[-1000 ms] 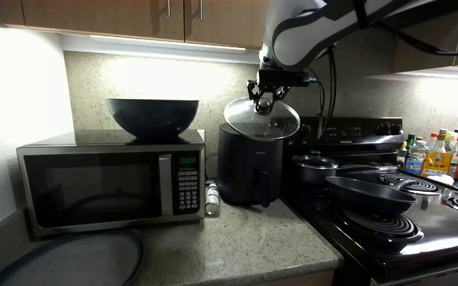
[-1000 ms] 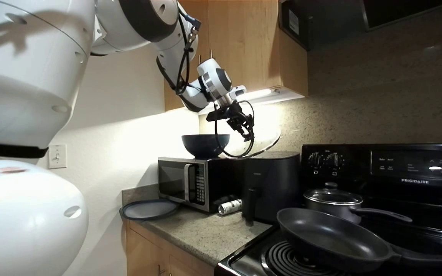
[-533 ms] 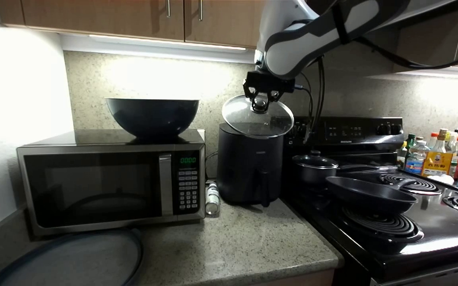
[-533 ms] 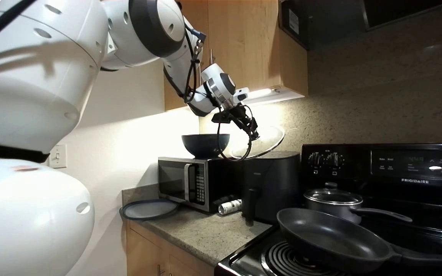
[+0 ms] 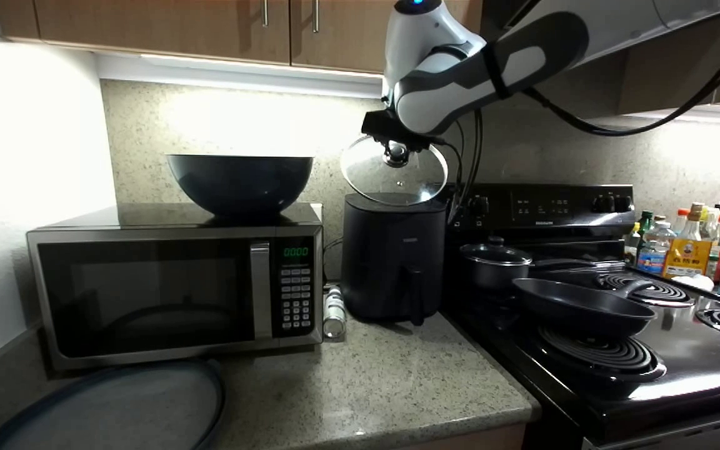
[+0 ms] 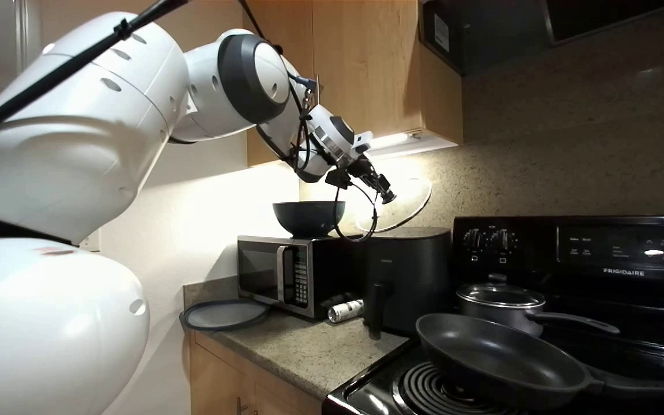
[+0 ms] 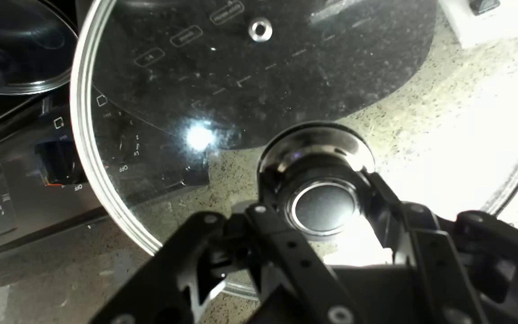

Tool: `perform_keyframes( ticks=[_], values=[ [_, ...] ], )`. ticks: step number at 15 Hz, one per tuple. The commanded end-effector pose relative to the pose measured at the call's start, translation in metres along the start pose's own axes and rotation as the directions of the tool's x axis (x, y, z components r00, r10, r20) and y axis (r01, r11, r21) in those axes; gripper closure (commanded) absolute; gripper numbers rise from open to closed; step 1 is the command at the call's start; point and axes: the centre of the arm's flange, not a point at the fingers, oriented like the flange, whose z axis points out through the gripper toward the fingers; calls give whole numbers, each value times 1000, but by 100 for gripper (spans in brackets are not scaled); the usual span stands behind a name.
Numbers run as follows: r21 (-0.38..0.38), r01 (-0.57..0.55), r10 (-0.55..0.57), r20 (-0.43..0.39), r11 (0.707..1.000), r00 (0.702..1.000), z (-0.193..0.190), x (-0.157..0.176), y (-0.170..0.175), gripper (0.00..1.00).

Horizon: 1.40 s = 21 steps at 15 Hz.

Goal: Uncover the pan

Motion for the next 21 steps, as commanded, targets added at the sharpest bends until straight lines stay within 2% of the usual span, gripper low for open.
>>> perform_keyframes(
  ticks=[1,7,11,21],
  values=[
    [0,0,0,-2,1000,1000,0,1,0,75],
    [-51,-35,32,-61,998,998,39,-8,-7,75],
    [-62,-76,70,-101,995,992,51,0,-10,75],
    [-146,-26,25,-11,989,1000,111,-4,-22,75]
  ],
)
